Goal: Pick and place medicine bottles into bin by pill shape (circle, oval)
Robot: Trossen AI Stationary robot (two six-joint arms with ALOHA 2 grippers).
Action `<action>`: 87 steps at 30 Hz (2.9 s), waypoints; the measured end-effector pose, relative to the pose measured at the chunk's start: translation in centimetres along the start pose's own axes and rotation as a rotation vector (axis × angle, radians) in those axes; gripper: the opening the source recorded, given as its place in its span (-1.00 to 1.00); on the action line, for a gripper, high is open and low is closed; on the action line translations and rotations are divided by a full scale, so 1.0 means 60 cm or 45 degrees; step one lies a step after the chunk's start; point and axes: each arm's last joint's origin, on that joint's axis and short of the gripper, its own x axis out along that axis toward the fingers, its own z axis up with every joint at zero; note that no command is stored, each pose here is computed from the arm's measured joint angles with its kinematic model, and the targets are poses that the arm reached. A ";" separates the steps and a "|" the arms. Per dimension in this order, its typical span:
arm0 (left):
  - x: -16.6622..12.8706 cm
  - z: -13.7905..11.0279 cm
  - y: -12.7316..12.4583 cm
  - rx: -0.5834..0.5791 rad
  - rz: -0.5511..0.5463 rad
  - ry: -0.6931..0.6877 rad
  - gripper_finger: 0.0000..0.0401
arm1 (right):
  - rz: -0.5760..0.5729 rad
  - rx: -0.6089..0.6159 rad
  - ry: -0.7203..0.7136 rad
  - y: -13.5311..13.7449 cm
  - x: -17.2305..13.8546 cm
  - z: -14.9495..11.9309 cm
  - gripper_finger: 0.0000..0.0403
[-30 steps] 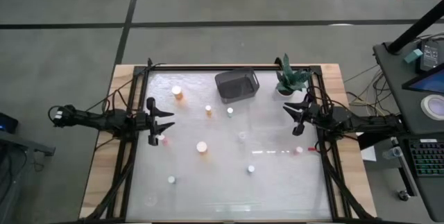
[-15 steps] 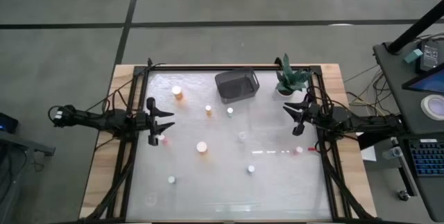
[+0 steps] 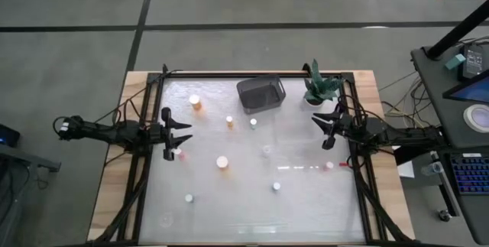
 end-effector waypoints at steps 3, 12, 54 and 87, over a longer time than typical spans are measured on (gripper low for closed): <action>0.000 0.000 0.000 0.000 0.000 0.001 -0.26 | 0.000 0.000 0.000 0.000 0.000 0.000 -0.69; 0.000 0.000 0.000 0.000 0.000 -0.001 -0.26 | 0.001 0.055 0.000 0.000 0.000 0.000 -0.69; 0.002 0.049 0.005 -0.157 0.045 -0.378 -0.26 | 0.005 0.529 -0.124 -0.002 -0.001 0.016 -0.69; 0.077 0.150 -0.002 0.403 0.330 -0.386 -0.26 | -0.010 0.188 -0.111 0.024 0.095 0.118 -0.69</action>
